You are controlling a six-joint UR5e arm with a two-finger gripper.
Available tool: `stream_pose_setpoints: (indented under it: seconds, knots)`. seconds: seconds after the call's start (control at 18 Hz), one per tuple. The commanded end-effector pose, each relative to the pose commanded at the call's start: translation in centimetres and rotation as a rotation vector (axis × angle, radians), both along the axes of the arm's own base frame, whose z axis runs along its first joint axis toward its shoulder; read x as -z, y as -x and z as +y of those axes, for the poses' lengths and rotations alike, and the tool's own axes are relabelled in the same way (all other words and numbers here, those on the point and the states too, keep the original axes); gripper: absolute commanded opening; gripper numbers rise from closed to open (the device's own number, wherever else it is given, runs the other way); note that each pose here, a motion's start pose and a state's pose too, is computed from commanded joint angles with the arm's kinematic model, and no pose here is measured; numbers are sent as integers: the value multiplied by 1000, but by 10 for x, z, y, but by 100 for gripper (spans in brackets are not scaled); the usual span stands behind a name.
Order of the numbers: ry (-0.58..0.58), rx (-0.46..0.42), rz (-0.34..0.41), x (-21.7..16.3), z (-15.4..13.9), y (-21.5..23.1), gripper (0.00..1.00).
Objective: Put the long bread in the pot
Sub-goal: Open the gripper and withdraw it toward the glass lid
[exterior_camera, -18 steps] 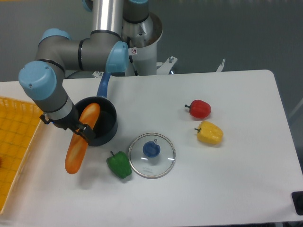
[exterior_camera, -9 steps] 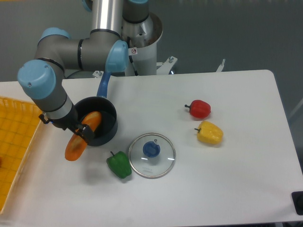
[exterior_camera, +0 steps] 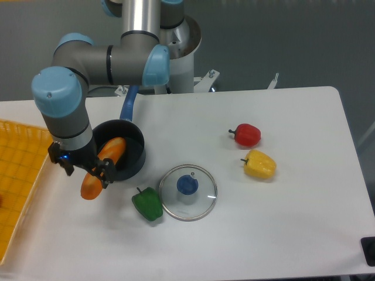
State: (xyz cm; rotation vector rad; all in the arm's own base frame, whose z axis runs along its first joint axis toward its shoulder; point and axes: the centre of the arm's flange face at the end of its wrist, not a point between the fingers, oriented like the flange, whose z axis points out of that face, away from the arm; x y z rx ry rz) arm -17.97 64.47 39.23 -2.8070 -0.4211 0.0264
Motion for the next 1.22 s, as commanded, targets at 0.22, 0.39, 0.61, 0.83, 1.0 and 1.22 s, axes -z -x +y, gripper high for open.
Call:
stream_pose_setpoints:
  seconds: [0.22,0.39,0.61,0.83,1.0,1.22]
  knots:
    - [-34,-35,18,-8,-4,25,100]
    - [-70,-1,74,-18,-12,57,100]
    - [-7,183,136,-2,-27,80,100]
    - [59,257,190,9,-43,102,100]
    - [113,313,213,13,-52,112,100]
    - [258,457,261,19,-64,117,100]
